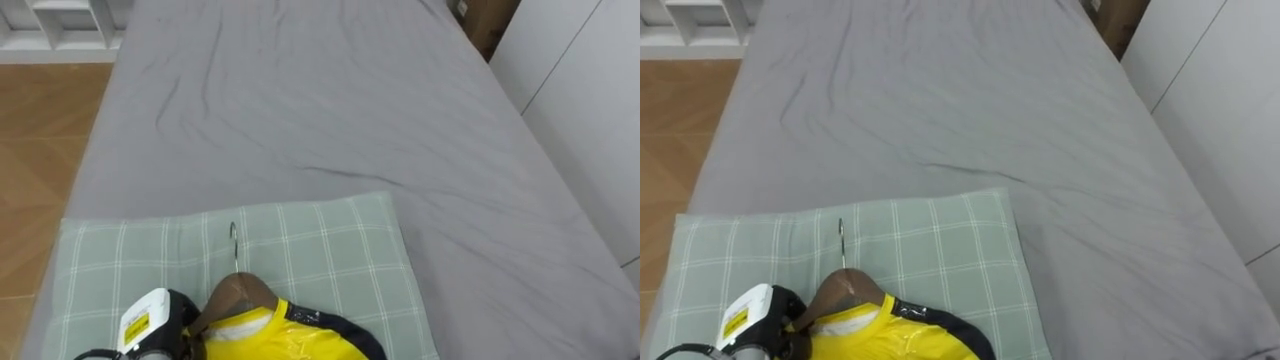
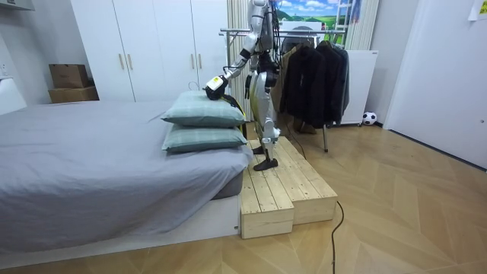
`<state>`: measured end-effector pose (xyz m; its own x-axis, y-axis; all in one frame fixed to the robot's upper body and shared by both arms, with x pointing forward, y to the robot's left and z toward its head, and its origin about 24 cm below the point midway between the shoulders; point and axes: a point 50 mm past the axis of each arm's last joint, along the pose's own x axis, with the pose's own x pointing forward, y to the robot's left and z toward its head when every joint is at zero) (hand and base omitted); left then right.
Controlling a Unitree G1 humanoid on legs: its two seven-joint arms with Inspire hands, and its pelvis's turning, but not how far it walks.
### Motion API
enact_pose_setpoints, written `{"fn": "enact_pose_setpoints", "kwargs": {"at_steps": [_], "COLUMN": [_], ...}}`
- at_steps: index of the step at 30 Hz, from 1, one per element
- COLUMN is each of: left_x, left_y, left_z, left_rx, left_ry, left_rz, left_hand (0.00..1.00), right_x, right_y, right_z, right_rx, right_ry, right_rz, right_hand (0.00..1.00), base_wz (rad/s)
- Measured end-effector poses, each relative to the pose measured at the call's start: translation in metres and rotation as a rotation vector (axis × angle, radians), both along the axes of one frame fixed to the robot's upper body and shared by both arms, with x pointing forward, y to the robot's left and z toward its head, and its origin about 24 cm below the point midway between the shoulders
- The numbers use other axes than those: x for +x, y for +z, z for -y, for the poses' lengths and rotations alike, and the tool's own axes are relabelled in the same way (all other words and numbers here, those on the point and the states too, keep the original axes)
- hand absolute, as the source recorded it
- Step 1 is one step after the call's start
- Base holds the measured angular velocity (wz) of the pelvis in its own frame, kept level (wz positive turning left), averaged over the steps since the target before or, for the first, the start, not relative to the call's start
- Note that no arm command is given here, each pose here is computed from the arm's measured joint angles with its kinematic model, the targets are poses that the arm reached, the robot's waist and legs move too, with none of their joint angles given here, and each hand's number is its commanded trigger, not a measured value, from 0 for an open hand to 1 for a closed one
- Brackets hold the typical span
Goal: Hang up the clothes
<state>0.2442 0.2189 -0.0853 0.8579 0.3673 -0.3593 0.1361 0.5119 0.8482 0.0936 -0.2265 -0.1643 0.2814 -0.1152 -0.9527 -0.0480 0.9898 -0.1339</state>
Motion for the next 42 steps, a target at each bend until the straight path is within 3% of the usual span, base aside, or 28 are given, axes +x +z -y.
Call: {"fn": "enact_pose_setpoints", "kwargs": {"at_steps": [20,42], "left_x": [-0.015,-0.004], "left_y": [-0.002,0.052], "left_z": [0.008,0.017], "left_rx": [-0.051,-0.057], "left_ry": [0.008,-0.067], "left_rz": [0.091,0.43], "left_hand": [1.0,1.0], "right_x": [-0.022,-0.047], "right_y": [0.0,-0.002], "right_z": [0.015,0.019], "right_rx": [-0.007,-0.018], "right_ry": [-0.118,-0.217], "right_rz": [0.012,-0.011], "right_hand": [0.0,0.0], "base_wz": [0.0,0.01]}}
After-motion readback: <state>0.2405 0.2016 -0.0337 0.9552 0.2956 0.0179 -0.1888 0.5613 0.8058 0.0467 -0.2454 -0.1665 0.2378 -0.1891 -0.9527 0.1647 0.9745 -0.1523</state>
